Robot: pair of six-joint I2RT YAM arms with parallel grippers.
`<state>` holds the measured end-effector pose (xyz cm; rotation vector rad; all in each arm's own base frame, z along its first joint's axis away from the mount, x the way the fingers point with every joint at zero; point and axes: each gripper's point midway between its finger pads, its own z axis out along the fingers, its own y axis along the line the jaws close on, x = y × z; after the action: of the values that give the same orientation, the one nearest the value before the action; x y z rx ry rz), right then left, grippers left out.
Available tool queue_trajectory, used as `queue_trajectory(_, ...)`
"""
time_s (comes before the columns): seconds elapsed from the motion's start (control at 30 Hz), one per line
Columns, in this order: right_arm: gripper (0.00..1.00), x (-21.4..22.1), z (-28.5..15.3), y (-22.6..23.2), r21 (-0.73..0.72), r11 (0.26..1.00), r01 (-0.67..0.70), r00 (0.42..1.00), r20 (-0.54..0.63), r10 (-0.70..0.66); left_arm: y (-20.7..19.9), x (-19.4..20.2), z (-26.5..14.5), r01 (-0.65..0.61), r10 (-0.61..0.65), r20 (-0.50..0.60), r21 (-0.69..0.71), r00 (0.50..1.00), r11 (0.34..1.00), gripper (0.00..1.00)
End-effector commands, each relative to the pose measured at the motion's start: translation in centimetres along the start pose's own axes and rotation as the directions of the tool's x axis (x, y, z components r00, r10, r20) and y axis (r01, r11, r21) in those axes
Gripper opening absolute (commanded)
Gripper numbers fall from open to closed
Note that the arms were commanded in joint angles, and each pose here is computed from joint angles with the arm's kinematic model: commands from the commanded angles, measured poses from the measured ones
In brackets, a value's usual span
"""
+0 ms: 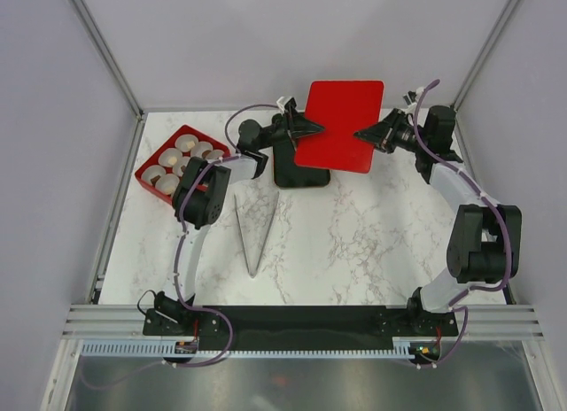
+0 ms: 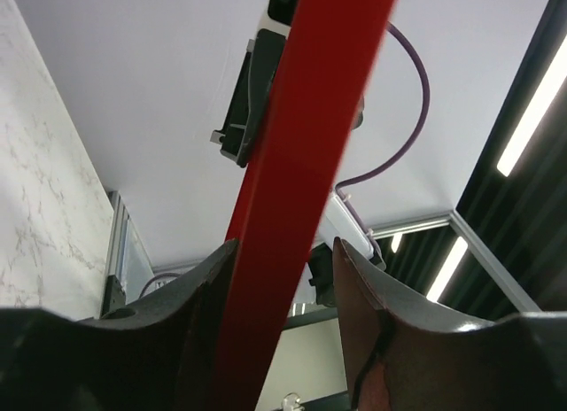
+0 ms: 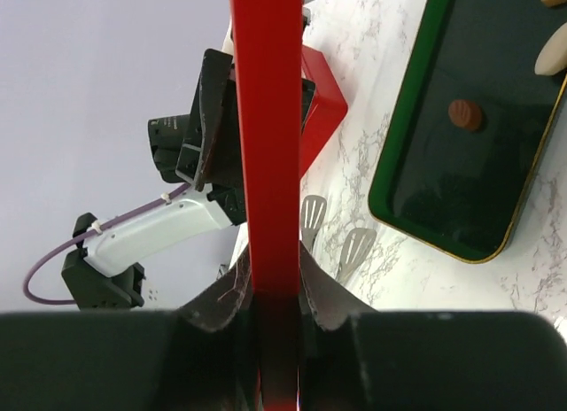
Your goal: Pack the chocolate
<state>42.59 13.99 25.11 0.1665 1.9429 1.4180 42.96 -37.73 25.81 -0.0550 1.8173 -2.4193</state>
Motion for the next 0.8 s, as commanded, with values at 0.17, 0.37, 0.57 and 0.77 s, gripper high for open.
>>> queue_trajectory(0.17,0.00,-1.6,-0.9,2.9,-0.046,0.997,0.067,0.993,0.098,-0.062,-8.4,4.2,-7.0,-0.381,0.381,0.026,0.121,0.924,0.917,0.50)
queue_trajectory(0.37,0.00,-3.4,-0.3,8.7,-0.205,0.977,0.066,0.981,0.191,-0.026,-9.5,3.8,-13.3,-0.389,0.385,0.112,0.013,0.916,0.921,0.63)
queue_trajectory(0.57,0.00,-1.3,5.6,12.2,-0.260,0.964,0.048,0.984,0.175,-0.002,-8.6,4.8,-17.9,-0.356,0.364,0.161,-0.076,0.917,0.931,0.63)
queue_trajectory(0.77,0.00,1.7,12.3,14.6,-0.327,0.945,0.000,0.958,0.271,0.094,-8.2,4.4,-24.1,-0.251,0.307,0.316,-0.206,0.898,0.946,0.63)
